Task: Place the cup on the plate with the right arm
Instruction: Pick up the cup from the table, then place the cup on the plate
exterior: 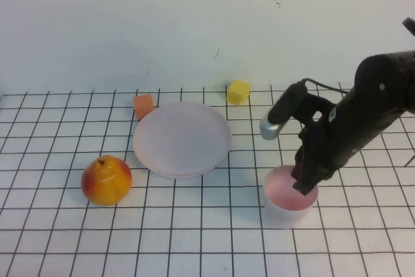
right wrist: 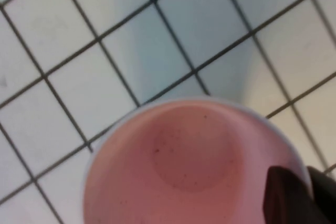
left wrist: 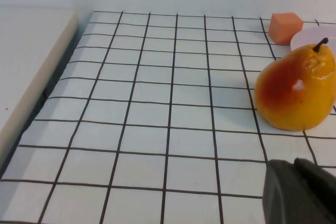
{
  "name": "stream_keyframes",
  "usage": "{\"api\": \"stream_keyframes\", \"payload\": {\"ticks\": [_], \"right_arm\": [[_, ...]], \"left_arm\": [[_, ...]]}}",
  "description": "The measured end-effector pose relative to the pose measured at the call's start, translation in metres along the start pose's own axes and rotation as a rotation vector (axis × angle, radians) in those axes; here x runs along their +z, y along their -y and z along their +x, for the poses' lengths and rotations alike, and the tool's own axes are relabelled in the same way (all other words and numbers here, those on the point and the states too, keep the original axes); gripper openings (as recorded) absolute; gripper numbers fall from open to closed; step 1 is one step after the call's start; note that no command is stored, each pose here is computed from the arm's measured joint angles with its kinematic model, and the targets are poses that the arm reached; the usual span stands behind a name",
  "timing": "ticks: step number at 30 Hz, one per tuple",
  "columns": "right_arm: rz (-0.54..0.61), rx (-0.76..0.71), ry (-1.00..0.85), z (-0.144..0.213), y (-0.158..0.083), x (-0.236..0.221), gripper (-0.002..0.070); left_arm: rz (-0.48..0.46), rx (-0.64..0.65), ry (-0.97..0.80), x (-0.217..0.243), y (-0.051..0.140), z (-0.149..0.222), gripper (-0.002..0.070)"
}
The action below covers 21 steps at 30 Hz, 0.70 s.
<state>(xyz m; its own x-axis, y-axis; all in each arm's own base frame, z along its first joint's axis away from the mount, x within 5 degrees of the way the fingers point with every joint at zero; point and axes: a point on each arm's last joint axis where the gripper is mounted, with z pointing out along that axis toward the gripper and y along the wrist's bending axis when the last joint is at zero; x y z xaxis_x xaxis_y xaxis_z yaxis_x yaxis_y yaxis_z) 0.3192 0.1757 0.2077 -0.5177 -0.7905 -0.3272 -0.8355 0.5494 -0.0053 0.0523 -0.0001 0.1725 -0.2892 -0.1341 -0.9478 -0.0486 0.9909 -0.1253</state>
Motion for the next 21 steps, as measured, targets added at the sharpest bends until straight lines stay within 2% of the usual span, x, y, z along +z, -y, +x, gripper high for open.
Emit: {"api": "stream_keyframes", "payload": {"ticks": [4, 9, 16, 21], "right_arm": [[0.038, -0.023, 0.078, -0.030, 0.011, -0.014, 0.0021], [0.057, -0.069, 0.169, -0.089, 0.022, -0.019, 0.0021], [0.046, -0.070, 0.226, -0.150, 0.034, 0.017, 0.0021], [0.045, -0.040, 0.249, -0.166, 0.044, 0.043, 0.0020]], "left_arm": [[0.000, 0.000, 0.000, 0.000, 0.000, 0.000, -0.0003], [0.000, 0.000, 0.000, 0.000, 0.000, 0.000, -0.0003], [0.000, 0.000, 0.000, 0.000, 0.000, 0.000, -0.0003], [0.000, 0.000, 0.000, 0.000, 0.000, 0.000, -0.0003]]}}
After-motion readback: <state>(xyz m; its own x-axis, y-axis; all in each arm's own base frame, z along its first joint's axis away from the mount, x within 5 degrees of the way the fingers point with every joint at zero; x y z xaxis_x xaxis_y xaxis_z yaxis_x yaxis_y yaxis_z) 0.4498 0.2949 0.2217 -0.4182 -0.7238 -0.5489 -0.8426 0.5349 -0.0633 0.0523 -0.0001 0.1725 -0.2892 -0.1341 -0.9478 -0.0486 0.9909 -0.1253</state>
